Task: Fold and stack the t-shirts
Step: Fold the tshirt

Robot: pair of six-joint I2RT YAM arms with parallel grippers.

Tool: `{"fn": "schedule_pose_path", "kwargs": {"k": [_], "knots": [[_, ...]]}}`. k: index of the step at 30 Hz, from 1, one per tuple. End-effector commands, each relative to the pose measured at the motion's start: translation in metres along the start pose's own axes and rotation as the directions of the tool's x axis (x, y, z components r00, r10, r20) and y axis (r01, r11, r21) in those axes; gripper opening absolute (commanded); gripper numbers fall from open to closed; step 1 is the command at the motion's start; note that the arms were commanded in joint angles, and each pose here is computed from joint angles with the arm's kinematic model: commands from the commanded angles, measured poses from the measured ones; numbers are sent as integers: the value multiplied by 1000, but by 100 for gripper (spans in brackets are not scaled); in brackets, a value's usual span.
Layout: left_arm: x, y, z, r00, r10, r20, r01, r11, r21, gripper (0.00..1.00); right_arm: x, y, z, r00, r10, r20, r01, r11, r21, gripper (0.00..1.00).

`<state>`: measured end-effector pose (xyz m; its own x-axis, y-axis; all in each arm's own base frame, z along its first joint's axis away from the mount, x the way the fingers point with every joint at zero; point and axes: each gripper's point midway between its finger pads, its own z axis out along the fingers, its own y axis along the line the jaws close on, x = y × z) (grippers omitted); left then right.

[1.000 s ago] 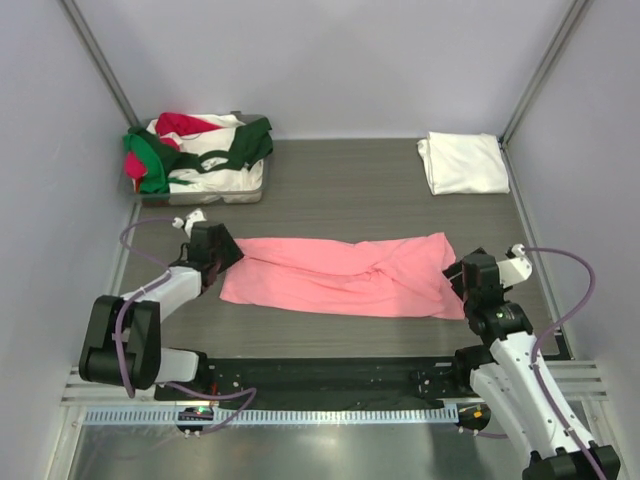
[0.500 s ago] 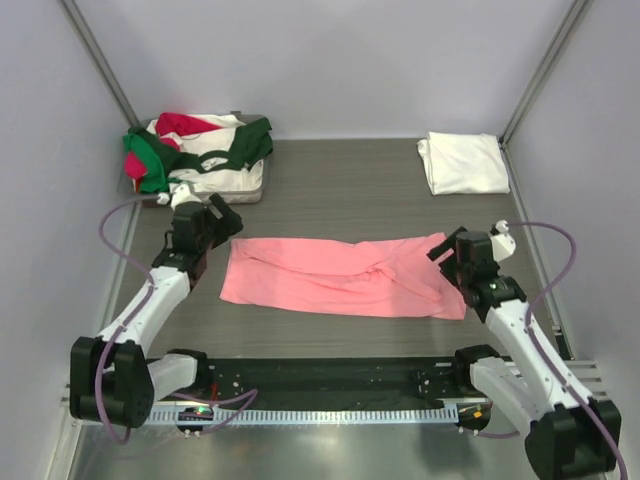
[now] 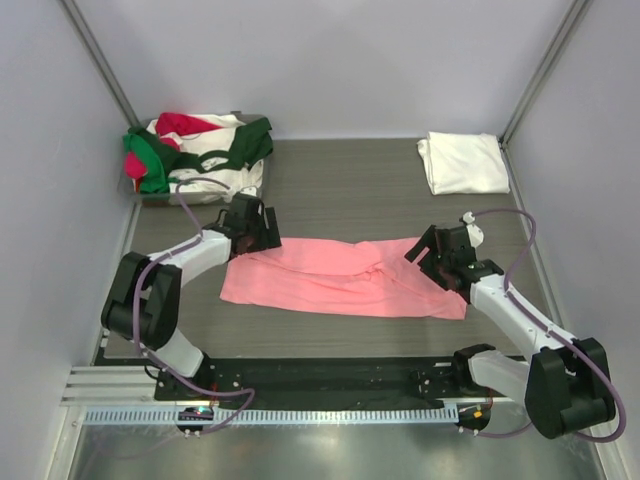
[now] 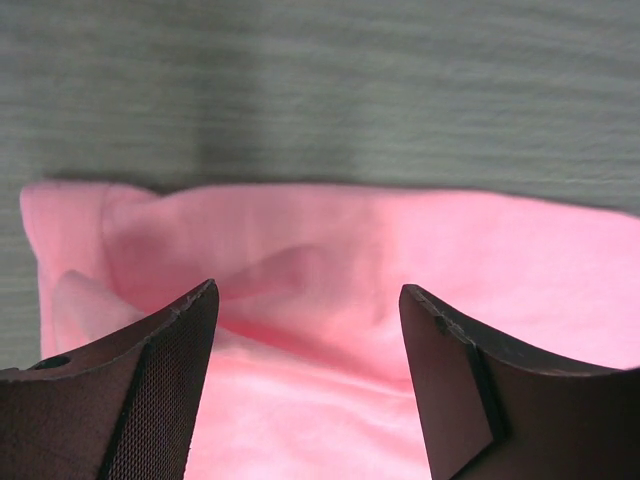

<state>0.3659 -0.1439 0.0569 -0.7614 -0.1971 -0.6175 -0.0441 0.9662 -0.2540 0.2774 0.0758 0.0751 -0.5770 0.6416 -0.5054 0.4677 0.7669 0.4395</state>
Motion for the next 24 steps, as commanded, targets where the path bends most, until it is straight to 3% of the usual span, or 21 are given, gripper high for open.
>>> {"fn": "schedule_pose_path", "kwargs": {"k": [1,4,6,7,8,10,15,21,24], "knots": [[14,14,-2,1000,7,-26,-8,999,-47,74,-3,3,-3,999,-26,29,27,999,-37,84],[30,28,-12,998,-28,-52,22,995,-101,64,-1,0,-4,999,-29,27,30,999,-35,84],[24,47,-36,997,-66,32,71,980,-186,63,-2,-2,-6,999,-30,39,31,999,-30,84],[39,60,-43,994,-101,35,106,968,-226,64,-1,-5,-7,999,-34,38,35,999,-22,84],[27,61,-62,985,-126,117,148,967,-207,64,-2,-4,-9,999,-32,44,33,999,-29,84],[38,79,-76,972,-168,166,208,944,-258,64,0,-7,-9,999,-28,42,29,999,-27,84],[23,79,-106,939,-201,278,263,943,-204,66,5,-7,-5,1000,-8,14,9,1000,-21,83],[8,32,-84,965,-179,193,190,981,-36,69,3,17,0,1000,-10,-29,8,997,-72,83],[19,27,-55,983,-159,92,167,983,-78,68,15,15,17,993,-25,-112,22,1000,-22,84]]}}
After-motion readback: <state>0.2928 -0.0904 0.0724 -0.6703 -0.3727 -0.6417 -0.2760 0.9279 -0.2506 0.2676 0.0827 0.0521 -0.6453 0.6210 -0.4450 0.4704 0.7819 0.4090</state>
